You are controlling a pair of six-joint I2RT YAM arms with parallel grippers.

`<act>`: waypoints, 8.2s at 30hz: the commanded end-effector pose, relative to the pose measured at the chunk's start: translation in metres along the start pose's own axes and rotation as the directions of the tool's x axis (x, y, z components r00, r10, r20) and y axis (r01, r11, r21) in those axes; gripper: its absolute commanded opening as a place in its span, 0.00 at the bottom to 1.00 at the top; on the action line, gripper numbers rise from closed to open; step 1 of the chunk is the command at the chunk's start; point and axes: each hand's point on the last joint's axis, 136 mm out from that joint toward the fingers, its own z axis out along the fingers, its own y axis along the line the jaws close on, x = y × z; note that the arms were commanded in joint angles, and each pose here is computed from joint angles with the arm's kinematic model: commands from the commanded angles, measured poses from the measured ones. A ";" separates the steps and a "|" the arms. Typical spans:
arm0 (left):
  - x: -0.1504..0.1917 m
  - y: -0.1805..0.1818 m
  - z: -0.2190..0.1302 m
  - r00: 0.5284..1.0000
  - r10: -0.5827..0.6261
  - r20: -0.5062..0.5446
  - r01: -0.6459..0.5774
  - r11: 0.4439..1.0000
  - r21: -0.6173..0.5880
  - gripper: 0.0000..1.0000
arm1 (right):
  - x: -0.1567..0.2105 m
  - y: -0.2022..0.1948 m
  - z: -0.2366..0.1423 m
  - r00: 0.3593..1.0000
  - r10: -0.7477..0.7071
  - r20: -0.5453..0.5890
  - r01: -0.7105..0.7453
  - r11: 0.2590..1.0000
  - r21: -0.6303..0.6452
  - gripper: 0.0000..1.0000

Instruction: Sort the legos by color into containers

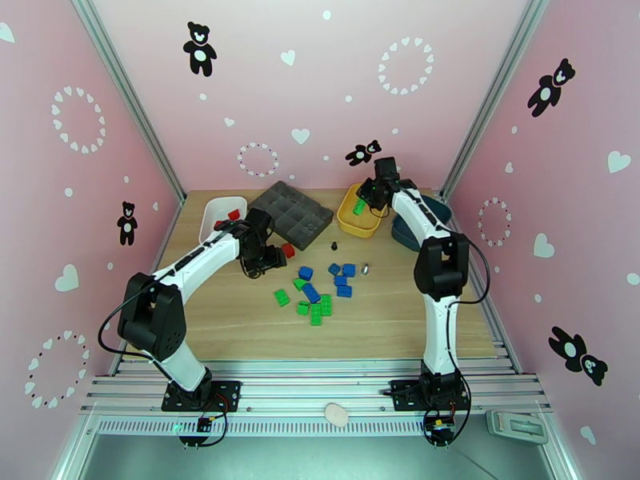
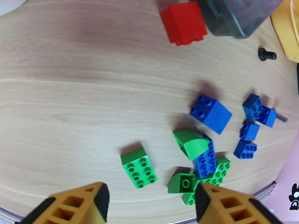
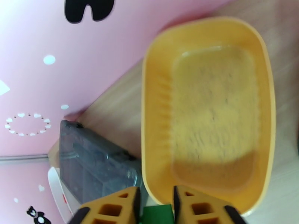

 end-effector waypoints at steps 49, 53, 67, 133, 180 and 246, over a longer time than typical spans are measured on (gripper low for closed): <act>-0.006 0.149 -0.028 0.804 -0.584 0.115 0.579 0.812 0.074 0.92 | 0.445 0.034 -0.077 0.271 -0.693 -0.668 0.802 0.547 -0.242 0.59; 0.004 0.151 -0.024 0.805 -0.585 0.100 0.581 0.811 0.072 0.91 | 0.455 0.032 -0.070 0.255 -0.690 -0.677 0.803 0.541 -0.250 0.58; 0.010 0.150 -0.018 0.813 -0.577 0.073 0.573 0.816 0.074 0.89 | 0.460 0.014 -0.049 0.243 -0.666 -0.706 0.839 0.509 -0.191 0.49; -0.003 -0.065 0.018 0.989 -0.142 -0.038 0.146 0.981 0.130 0.81 | 0.158 -0.009 -0.078 0.765 -0.497 -0.411 0.587 0.799 0.127 0.51; 0.025 0.029 0.009 0.959 -0.281 0.018 0.280 0.959 0.047 0.82 | 0.417 -0.100 -0.115 0.447 -0.560 -0.697 0.807 0.588 0.046 0.62; 0.008 -0.059 0.005 0.982 -0.183 -0.051 0.190 0.941 0.279 0.98 | 0.300 -0.059 -0.130 0.666 -0.530 -0.526 0.701 0.686 0.195 0.30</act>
